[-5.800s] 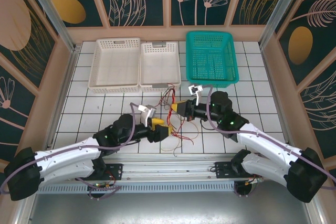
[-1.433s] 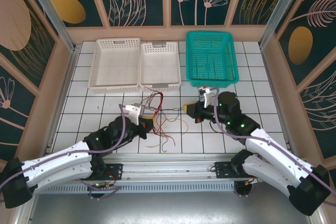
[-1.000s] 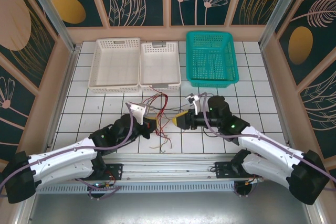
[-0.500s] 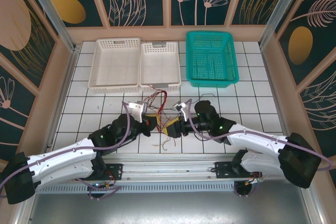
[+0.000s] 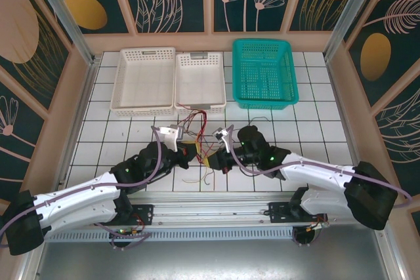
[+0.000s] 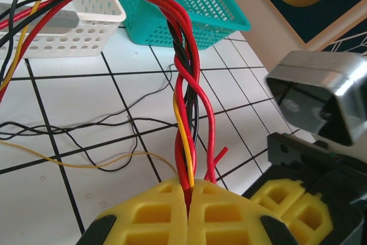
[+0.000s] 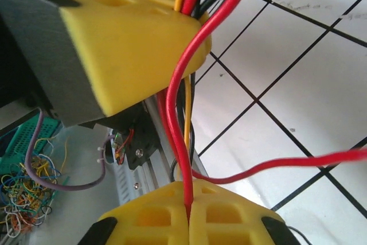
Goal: Untangle the cables
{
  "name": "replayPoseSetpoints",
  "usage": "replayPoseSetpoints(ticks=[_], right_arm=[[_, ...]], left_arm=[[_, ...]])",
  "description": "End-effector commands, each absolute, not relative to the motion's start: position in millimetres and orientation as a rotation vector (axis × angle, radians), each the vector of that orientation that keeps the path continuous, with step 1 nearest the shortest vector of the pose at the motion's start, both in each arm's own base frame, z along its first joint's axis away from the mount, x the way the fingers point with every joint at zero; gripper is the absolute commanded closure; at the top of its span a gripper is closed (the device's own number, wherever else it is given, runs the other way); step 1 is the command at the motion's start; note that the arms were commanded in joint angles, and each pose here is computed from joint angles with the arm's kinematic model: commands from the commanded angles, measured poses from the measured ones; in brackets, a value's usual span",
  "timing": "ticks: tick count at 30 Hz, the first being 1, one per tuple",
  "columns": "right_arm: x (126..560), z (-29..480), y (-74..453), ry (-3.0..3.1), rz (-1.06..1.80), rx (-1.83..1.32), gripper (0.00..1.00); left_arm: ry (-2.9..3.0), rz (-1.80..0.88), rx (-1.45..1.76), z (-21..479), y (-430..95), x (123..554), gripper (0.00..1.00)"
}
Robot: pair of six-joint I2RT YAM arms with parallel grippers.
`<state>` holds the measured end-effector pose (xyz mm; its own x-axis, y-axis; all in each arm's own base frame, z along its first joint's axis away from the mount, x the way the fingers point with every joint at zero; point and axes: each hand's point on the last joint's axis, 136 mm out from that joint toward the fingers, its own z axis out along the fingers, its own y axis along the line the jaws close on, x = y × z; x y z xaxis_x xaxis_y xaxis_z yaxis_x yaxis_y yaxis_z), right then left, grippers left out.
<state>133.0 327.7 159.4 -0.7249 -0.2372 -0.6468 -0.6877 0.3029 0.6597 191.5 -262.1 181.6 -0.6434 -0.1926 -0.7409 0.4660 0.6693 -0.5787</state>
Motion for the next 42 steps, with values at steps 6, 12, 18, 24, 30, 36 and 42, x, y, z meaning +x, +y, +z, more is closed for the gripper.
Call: replayPoseSetpoints(ticks=[6,12,18,24,30,36,42], right_arm=[[138,188,317,2.078,1.346,-0.849,1.0],[142,196,306,2.067,1.314,-0.827,1.0],[151,213,284,2.035,1.301,-0.764,1.0],[158,233,275,1.985,1.327,-0.68,1.0],[196,307,221,1.829,1.135,-0.403,1.0],[214,358,190,1.784,1.02,-0.277,1.0],[232,389,152,1.751,0.862,-0.094,1.0]], left_arm=[[2.071,-0.926,0.191,175,-254,197,1.0],[2.09,-0.853,0.195,169,-247,199,1.0],[2.109,-0.766,0.217,164,-237,200,1.0],[2.123,-0.752,0.233,158,-237,200,1.0],[2.145,-0.69,0.237,146,-231,202,1.0],[2.16,-0.625,0.234,142,-223,204,1.0],[2.172,-0.54,0.192,143,-210,208,1.0]])
